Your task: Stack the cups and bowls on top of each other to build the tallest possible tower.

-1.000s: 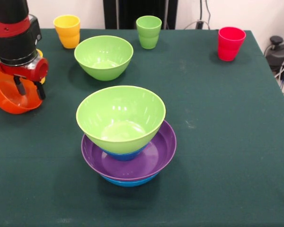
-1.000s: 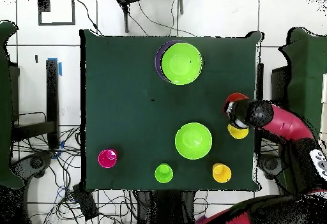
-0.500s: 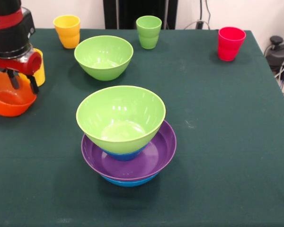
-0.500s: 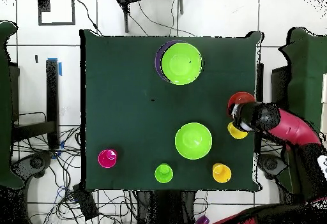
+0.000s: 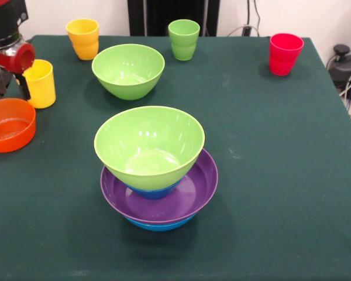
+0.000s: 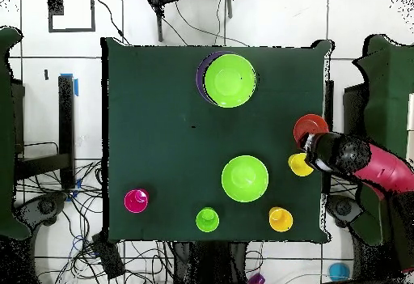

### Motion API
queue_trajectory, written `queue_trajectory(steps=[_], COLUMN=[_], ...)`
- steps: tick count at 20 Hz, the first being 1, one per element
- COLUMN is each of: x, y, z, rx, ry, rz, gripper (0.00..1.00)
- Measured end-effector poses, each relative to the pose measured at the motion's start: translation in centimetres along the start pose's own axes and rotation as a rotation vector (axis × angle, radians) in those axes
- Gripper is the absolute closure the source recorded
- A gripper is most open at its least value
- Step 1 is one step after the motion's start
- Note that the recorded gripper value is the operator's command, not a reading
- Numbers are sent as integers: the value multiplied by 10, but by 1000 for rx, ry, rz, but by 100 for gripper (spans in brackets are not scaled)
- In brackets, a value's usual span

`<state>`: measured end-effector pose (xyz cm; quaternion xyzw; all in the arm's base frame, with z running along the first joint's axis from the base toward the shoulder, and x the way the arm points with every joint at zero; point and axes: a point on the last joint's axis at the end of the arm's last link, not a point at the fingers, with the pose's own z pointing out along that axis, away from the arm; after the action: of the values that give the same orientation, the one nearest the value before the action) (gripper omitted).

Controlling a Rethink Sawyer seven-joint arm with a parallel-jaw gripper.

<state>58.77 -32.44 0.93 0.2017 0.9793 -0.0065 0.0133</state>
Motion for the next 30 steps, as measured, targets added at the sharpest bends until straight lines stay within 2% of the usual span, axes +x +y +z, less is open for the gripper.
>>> queue_trajectory(steps=[9, 18, 30], x=[0, 3, 0], y=[3, 22, 28], z=[3, 16, 16], rx=[-9, -45, -55], ry=[1, 15, 9], rz=[-1, -16, -25], gripper=[0, 0, 0])
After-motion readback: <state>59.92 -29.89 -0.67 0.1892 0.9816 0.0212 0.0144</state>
